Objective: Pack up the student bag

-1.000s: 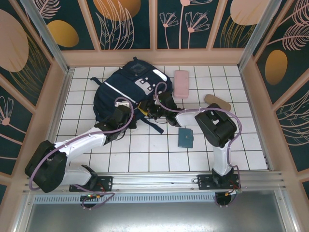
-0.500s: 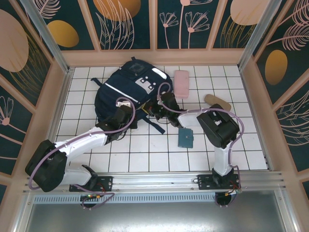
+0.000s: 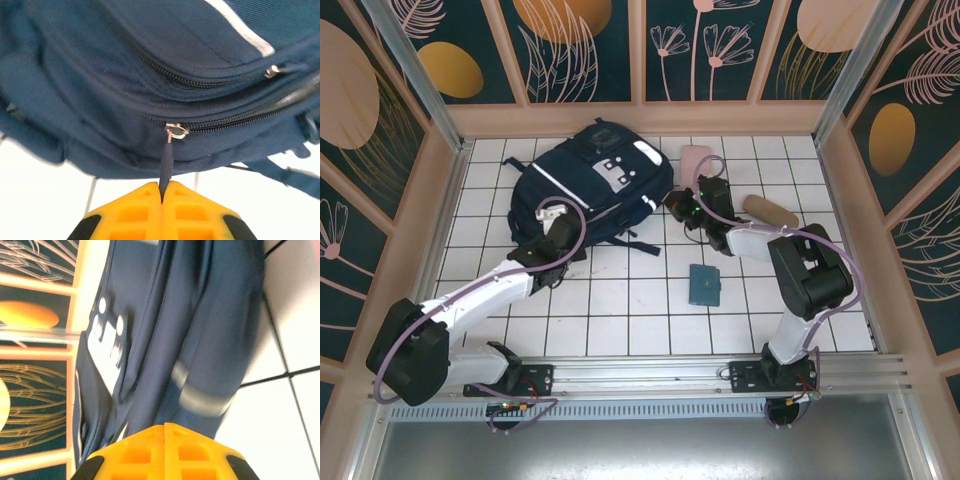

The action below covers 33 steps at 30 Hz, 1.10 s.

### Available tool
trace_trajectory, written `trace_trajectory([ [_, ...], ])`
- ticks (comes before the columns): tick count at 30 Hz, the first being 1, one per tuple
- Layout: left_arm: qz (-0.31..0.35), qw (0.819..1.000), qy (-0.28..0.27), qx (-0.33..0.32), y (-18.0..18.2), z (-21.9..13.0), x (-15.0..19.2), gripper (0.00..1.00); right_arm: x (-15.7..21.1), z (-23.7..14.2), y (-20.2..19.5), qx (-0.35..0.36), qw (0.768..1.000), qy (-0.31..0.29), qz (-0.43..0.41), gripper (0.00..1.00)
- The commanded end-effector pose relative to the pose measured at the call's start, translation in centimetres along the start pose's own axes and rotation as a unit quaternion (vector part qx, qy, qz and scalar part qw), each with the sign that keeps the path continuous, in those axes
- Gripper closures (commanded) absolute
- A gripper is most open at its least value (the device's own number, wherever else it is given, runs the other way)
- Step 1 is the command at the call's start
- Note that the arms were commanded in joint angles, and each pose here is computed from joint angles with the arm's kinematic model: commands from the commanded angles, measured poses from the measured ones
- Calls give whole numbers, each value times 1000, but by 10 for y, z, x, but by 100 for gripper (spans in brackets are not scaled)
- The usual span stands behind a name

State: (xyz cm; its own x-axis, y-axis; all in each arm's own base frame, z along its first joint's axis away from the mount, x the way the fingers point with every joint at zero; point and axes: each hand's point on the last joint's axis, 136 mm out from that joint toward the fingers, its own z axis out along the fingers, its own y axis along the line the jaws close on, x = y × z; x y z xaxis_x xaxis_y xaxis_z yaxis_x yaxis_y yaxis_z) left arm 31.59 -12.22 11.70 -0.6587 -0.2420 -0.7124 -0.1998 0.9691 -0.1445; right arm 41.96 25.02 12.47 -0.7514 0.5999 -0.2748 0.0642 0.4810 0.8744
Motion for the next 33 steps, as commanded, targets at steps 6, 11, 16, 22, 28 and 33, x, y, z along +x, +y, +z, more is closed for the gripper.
trace_trajectory([
  [6, -8, 996, -5, 87, -18, -13, -6, 100, 16, 2, 36, -44, 996, 52, -56, 86],
  [11, 29, 990, 11, 138, -53, -17, -1, 100, 60, 7, 65, -77, 992, 86, -57, 65],
  [16, 64, 976, 6, 206, -99, -36, 1, 100, 100, 16, 62, -80, 989, 125, -21, 65],
  [22, 68, 974, 6, 217, -106, -41, 4, 100, 121, 30, 49, -69, 987, 146, 12, 65],
  [28, 66, 971, 8, 228, -108, -45, 5, 100, 122, 39, 37, -44, 989, 140, 25, 66],
  [33, 68, 971, 12, 230, -108, -43, 10, 100, 119, 43, 42, -59, 989, 132, 35, 65],
])
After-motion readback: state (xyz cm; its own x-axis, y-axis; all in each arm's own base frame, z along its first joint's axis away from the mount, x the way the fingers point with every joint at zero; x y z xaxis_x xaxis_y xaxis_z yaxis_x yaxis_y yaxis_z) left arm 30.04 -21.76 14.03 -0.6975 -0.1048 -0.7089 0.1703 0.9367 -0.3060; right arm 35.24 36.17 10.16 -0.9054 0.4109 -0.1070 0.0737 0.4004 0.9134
